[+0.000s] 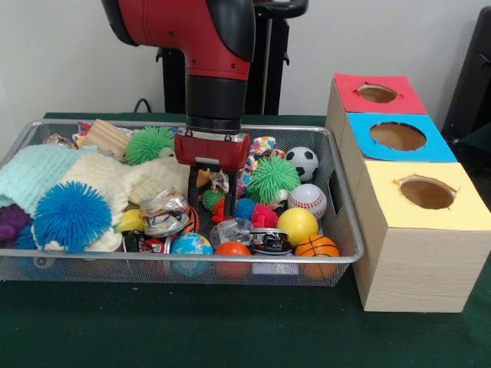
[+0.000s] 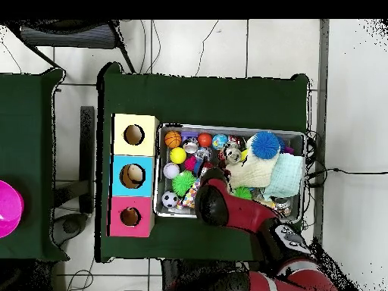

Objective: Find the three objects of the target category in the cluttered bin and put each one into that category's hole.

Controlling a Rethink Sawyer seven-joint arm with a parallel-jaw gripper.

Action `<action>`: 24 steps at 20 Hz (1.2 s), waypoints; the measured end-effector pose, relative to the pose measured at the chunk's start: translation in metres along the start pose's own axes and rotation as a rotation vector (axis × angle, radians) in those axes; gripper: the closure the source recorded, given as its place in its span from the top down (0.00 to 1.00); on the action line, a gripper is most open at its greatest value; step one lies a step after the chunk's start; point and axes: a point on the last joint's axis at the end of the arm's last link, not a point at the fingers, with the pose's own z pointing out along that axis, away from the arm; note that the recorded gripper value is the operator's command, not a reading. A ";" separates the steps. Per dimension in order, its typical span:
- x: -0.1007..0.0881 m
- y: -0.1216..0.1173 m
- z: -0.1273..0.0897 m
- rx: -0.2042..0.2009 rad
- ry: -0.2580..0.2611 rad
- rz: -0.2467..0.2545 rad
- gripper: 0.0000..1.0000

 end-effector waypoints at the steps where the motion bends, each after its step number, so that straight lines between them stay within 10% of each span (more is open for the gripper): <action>1: 0.003 0.000 0.003 -0.001 0.006 0.001 1.00; 24: -0.017 0.004 -0.010 0.020 -0.003 -0.018 1.00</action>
